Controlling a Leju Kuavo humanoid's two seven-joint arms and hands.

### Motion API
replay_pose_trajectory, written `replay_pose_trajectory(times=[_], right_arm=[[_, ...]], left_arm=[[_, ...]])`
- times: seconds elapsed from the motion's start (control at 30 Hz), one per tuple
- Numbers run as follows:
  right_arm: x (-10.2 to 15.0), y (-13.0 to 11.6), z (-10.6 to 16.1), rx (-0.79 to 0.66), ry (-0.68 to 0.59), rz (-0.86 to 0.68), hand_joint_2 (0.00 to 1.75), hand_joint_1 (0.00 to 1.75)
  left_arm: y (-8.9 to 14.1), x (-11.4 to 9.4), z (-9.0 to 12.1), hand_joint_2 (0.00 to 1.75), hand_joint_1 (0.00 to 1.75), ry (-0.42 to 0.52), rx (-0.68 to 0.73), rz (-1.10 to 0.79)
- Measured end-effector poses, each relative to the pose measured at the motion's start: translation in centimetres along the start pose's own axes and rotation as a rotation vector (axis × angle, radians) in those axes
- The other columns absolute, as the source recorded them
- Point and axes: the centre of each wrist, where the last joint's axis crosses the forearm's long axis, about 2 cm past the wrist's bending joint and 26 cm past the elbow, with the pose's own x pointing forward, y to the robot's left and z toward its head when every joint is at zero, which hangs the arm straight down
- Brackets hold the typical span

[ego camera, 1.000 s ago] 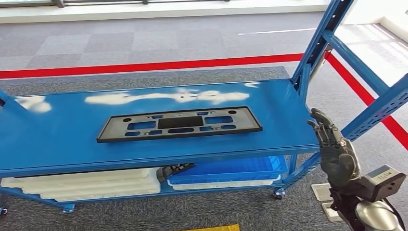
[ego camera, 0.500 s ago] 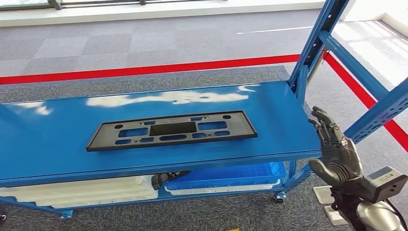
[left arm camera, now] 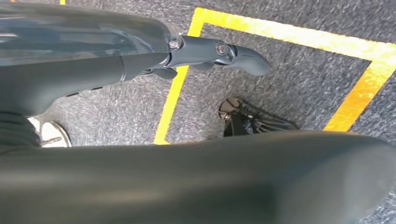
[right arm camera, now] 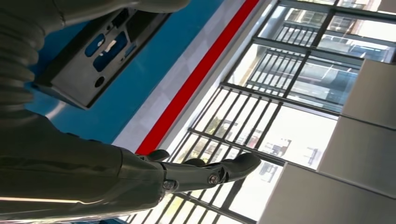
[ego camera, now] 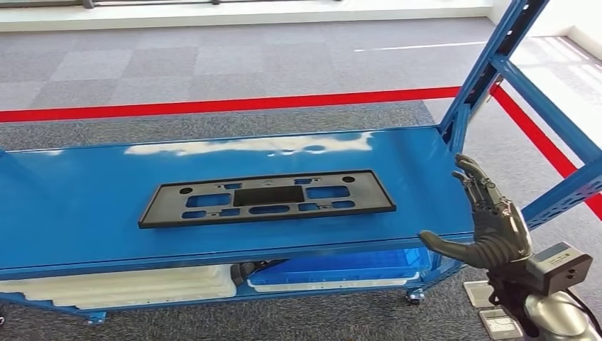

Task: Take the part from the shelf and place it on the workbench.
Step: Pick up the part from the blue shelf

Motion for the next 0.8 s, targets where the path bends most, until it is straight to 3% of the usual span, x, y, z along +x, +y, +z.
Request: replay_pose_trajectory(times=[0.1, 0.13, 0.27, 0.5, 0.8], right_arm=[[-0.1, 0.0, -0.1, 0.014, 0.009, 0.014, 0.0, 0.0], [-0.2, 0.0, -0.3, 0.02, 0.011, 0.023, 0.0, 0.0], [-0.5, -0.2, -0.8, 0.033, 0.032, 0.092, 1.75, 0.0], [-1.1, 0.5, -1.4, 0.053, 0.085, 0.213, 1.75, 0.0], [-3.3, 3.3, -4.9, 0.248, 0.138, 0.371, 1.75, 0.0]], left_arm=[[0.2, 0.1, 0.0, 0.0, 0.0, -0.001, 0.005, 0.0], [0.2, 0.1, 0.0, 0.0, 0.0, -0.001, 0.005, 0.0], [0.1, 0.2, 0.0, 0.0, 0.0, -0.002, 0.004, -0.001], [0.1, 0.2, 0.0, 0.0, 0.0, 0.01, 0.009, -0.012], [0.3, 0.3, 0.0, 0.0, 0.0, 0.039, 0.024, -0.034]])
